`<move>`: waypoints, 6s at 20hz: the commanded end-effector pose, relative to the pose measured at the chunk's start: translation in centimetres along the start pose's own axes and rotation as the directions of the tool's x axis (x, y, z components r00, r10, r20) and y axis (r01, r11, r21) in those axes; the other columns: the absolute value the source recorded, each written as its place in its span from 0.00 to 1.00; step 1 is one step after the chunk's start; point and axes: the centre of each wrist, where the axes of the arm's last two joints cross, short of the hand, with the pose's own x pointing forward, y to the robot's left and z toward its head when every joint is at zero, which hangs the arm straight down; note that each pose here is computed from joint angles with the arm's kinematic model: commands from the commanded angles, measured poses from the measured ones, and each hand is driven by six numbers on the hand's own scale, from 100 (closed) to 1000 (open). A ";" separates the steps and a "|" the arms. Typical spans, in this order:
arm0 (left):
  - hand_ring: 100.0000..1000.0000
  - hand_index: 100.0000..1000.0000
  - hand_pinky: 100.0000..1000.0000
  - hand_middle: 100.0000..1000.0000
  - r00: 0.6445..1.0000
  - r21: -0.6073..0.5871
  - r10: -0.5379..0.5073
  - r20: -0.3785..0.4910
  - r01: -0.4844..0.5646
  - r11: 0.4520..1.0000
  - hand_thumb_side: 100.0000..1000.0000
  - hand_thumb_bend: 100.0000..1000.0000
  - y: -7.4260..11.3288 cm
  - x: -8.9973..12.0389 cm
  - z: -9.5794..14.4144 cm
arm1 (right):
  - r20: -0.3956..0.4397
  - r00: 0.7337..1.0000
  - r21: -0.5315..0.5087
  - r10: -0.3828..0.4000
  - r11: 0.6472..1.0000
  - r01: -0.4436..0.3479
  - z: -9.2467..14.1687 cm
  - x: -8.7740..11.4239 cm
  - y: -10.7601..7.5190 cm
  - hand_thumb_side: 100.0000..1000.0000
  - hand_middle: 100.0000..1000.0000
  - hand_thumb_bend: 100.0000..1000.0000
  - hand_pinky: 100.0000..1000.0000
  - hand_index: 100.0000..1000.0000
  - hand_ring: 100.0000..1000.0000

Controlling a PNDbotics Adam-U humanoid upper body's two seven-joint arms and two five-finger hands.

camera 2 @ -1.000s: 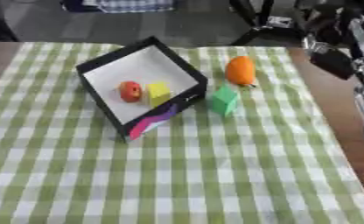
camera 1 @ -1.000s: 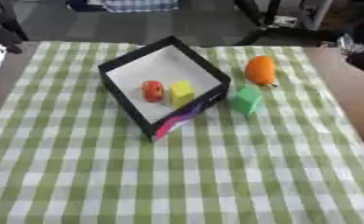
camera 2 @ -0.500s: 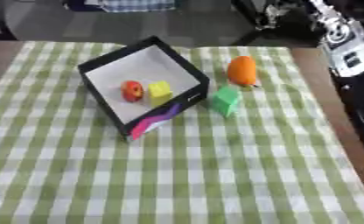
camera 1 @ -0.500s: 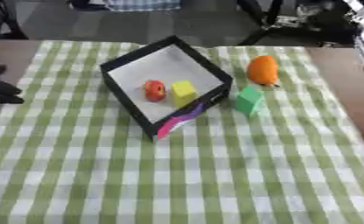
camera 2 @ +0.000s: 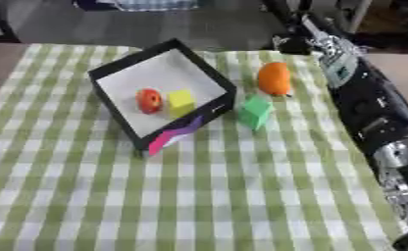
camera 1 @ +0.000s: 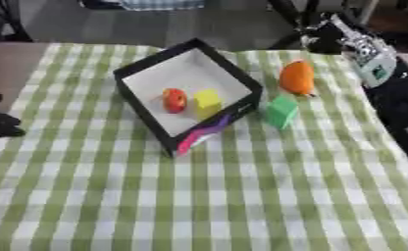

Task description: Pick up objects on the table and place them in the box.

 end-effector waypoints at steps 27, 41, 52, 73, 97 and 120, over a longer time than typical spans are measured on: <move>0.50 0.90 0.65 0.51 1.000 -0.026 -0.007 0.017 0.008 1.000 1.00 0.00 -0.2 0.7 -0.1 | 0.205 0.951 -0.133 0.230 0.970 -0.206 -0.4 4.0 -5.4 0.00 0.15 0.00 0.73 0.27 0.38; 0.50 0.90 0.65 0.51 0.999 -0.050 0.017 0.048 -0.014 0.999 1.00 0.00 -1.1 1.3 -0.9 | 0.583 0.805 -0.029 0.107 0.993 -0.110 -1.5 16.9 -1.7 0.00 0.18 0.00 0.75 0.31 0.39; 0.50 0.90 0.65 0.51 0.999 -0.053 0.020 0.048 -0.017 0.998 1.00 0.00 -1.1 1.3 -0.8 | 0.614 0.775 0.095 0.147 0.962 -0.258 -1.5 16.7 1.4 0.49 0.77 0.13 0.87 0.86 0.72; 0.50 0.90 0.65 0.51 0.999 0.010 -0.034 -0.016 0.034 0.999 1.00 0.00 0.6 0.4 0.6 | 0.687 0.722 0.309 0.084 0.865 -0.395 11.5 3.9 -5.5 0.45 0.87 0.06 0.89 0.93 0.83; 0.50 0.90 0.65 0.51 1.000 0.008 -0.024 -0.013 0.024 1.000 1.00 0.00 0.3 0.4 0.5 | 0.652 0.739 0.328 0.170 0.815 -0.477 8.5 4.2 -2.4 0.49 0.99 0.18 0.98 0.98 0.98; 0.50 0.90 0.65 0.51 1.000 0.010 -0.022 -0.017 0.022 1.000 1.00 0.00 0.2 0.3 0.5 | 0.556 0.800 0.355 0.225 0.806 -0.473 6.9 2.1 -0.1 0.49 0.94 0.16 0.95 0.97 0.94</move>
